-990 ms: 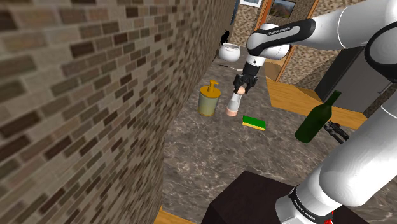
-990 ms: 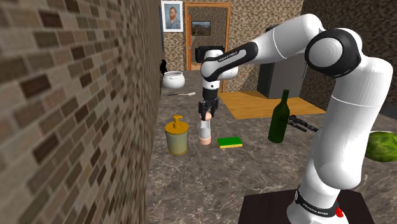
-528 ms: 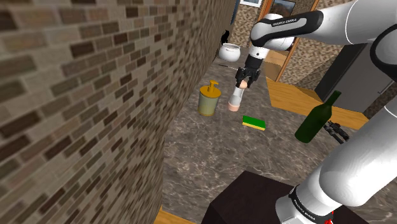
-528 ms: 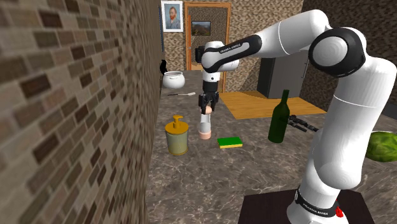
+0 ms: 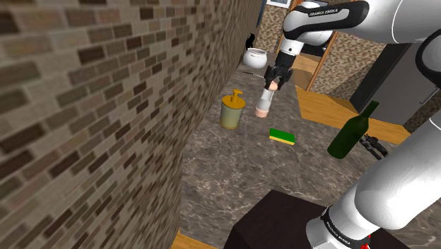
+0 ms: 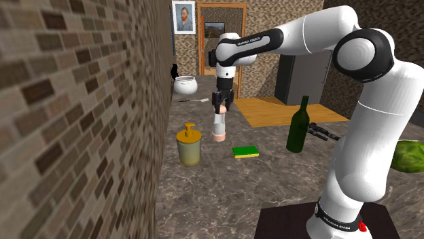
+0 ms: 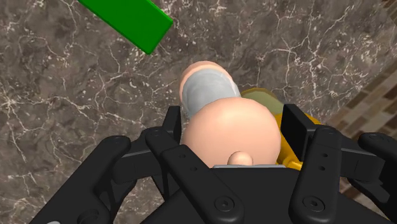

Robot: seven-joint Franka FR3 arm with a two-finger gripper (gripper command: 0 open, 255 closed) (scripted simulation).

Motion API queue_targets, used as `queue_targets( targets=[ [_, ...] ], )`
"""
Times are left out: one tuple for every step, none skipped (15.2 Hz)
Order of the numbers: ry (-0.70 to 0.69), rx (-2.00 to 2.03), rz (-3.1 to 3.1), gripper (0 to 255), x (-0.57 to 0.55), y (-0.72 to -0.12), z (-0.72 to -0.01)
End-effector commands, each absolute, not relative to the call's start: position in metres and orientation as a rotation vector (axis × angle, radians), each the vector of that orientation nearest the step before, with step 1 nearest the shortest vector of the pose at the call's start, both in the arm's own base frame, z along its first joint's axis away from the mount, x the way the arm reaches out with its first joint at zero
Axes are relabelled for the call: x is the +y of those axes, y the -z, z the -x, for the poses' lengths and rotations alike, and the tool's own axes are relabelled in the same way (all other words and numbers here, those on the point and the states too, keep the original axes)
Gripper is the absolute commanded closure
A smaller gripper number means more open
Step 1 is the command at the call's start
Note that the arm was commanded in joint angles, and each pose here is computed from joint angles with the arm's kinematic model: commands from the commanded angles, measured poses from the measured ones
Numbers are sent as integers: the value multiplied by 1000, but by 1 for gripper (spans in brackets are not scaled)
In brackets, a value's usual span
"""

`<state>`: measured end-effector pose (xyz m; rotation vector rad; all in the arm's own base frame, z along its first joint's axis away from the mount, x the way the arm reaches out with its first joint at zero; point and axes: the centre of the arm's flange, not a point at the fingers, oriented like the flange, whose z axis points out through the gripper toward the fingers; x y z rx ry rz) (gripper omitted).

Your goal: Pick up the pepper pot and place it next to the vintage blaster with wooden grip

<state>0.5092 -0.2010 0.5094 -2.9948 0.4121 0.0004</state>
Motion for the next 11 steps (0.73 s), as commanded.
queue_targets(
  targets=[
    [-1,412,2995,255,-201,-520,-509],
    [-1,412,2995,255,-201,-525,-509],
    [-1,412,2995,255,-201,-531,-509],
    [-1,412,2995,255,-201,-536,-509],
    [-1,412,2995,255,-201,-541,-509],
    [-1,412,2995,255,-201,-547,-509],
    [-1,412,2995,255,-201,-552,-509],
    [-1,412,2995,255,-201,-557,-509],
    [-1,412,2995,255,-201,-562,-509],
    [-1,412,2995,255,-201,-568,-509],
    [-1,412,2995,255,-201,-573,-509]
  ],
)
